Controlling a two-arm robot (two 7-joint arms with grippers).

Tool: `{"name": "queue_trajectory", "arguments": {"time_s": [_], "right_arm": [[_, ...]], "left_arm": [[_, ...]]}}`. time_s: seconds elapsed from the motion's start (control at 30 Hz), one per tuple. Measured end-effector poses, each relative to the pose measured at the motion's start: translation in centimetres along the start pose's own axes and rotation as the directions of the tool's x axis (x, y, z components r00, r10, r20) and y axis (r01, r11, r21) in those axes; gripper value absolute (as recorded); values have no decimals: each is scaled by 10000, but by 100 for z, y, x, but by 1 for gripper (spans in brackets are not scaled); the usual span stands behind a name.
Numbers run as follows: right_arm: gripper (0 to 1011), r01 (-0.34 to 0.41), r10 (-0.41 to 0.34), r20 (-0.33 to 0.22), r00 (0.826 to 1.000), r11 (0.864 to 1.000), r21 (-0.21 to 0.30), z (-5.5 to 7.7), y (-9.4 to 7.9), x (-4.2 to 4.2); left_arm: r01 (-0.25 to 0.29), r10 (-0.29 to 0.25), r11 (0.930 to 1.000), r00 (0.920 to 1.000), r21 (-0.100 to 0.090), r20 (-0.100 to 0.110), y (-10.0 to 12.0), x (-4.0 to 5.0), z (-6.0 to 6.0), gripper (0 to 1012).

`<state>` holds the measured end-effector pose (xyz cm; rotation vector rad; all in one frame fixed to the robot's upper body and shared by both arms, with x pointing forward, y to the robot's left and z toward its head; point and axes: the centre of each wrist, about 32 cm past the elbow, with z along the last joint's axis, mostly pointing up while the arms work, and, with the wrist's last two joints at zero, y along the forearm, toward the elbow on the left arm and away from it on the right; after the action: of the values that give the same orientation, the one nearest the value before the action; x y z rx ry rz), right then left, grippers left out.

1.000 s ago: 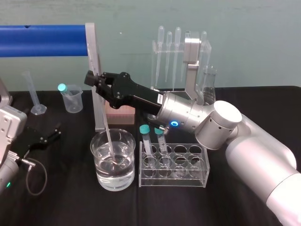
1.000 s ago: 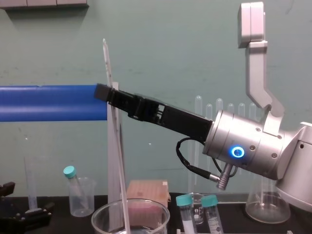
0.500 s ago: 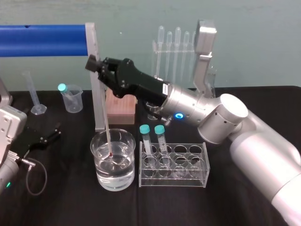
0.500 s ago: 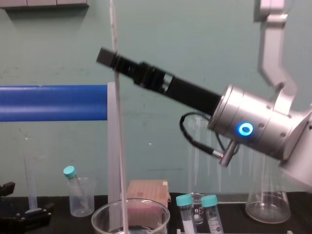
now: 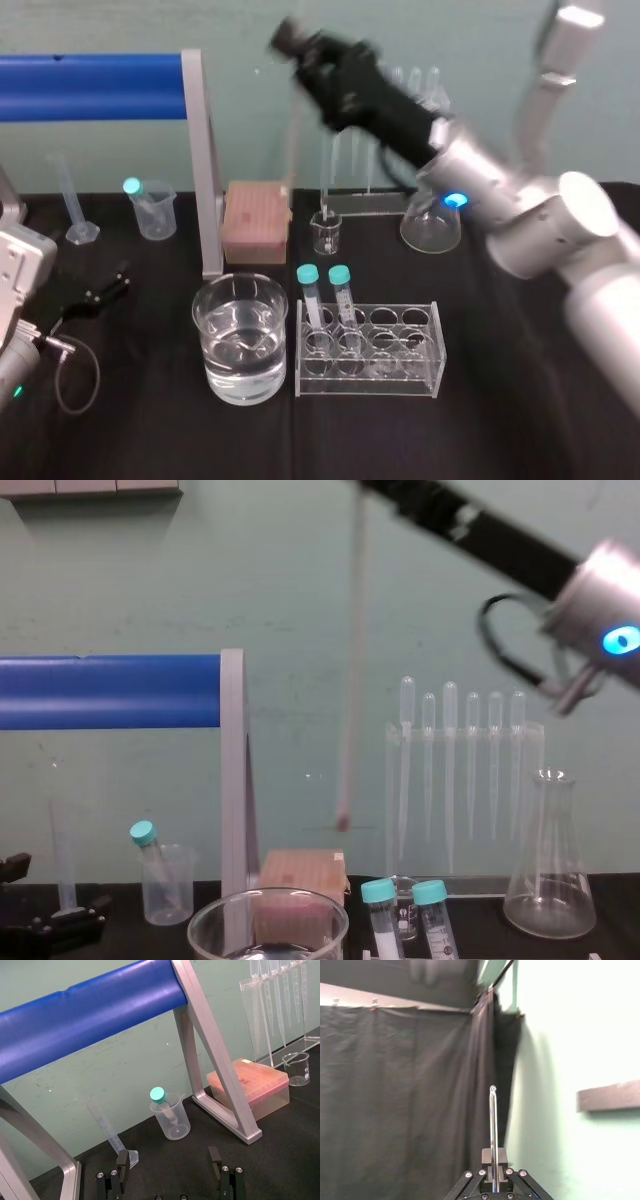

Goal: Hold the thermometer with one hand and immerse one end into the beaker, then reinsert it into the test tube rack.

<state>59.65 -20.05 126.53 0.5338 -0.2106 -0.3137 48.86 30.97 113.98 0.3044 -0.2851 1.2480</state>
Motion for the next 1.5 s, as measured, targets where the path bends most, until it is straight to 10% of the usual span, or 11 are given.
{"name": "queue_trajectory", "arguments": {"time_s": [0.43,0.77,1.5], "right_arm": [[58,2600,-2528,1469,9563,9651,-315,487,-752,-219],[58,3128,-3041,1094,9463,9469,-741,408,-1035,-392],[58,3633,-3573,665,9316,9189,-1535,207,-1248,-404]], "left_arm": [[1,-1,10000,10000,1,0,0,0,0,1008],[1,-1,10000,10000,1,0,0,0,0,1008],[0,0,10000,10000,0,0,0,0,0,1008]]}}
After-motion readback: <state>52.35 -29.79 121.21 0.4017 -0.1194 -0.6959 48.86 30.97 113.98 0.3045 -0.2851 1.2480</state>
